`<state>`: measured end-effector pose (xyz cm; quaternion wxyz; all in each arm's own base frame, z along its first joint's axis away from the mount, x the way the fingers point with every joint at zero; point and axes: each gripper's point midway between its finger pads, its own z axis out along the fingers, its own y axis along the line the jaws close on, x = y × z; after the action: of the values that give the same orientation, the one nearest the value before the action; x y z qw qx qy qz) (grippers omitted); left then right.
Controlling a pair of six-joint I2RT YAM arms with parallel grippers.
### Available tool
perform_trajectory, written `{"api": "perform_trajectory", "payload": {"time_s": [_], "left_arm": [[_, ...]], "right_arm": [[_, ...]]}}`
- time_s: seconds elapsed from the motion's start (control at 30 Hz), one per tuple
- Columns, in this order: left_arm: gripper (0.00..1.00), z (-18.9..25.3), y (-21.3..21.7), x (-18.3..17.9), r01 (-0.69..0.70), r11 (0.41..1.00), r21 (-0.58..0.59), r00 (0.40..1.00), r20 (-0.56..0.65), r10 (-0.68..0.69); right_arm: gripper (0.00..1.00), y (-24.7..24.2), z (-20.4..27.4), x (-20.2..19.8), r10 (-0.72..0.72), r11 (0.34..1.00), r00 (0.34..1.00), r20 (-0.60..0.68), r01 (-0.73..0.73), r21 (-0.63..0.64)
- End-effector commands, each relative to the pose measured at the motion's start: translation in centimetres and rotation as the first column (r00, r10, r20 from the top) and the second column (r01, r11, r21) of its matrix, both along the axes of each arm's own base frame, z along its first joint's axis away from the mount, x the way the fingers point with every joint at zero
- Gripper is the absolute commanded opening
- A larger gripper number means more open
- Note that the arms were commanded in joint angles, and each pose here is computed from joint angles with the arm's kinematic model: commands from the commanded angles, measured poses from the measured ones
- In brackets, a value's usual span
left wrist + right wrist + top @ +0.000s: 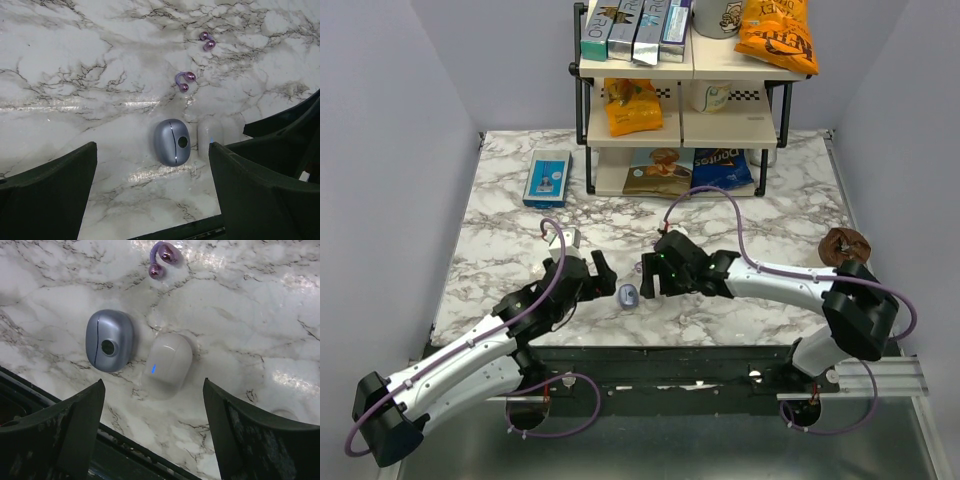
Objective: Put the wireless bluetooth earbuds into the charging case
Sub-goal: Adjust the charging case at the center of the board.
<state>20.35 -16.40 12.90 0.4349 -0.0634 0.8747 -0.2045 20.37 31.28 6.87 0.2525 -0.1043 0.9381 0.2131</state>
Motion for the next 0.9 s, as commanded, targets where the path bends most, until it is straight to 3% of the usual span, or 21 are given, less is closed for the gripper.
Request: {"api": "perform_trajectory", "payload": {"time_s": [0.0,0.2,0.57,0.87], "left_arm": [[0.99,-0.2,0.7,-0.1,-0.023,1.000,0.014,1.000,0.004,0.023],[0.99,-0.7,1.1,-0.3,-0.035,0.999,0.016,0.999,-0.001,0.035],[0.99,-1.0,1.3,-0.5,-0.038,0.999,0.018,0.999,-0.009,0.038],[0.99,-1.2,1.2,-0.5,-0.040,0.999,0.021,0.999,-0.012,0.040]], "right_arm": [[0.86,-0.3,-1.5,0.0,-0.029,0.996,0.999,-0.016,0.028,-0.084],[0.83,-1.3,-3.3,-0.1,-0.033,0.986,0.999,-0.025,0.028,-0.167],[0.80,-0.4,-4.9,-0.3,-0.002,0.978,0.999,-0.043,-0.007,-0.208],[0.68,-1.6,-5.5,-0.2,0.013,0.965,1.000,-0.026,-0.019,-0.263]]}}
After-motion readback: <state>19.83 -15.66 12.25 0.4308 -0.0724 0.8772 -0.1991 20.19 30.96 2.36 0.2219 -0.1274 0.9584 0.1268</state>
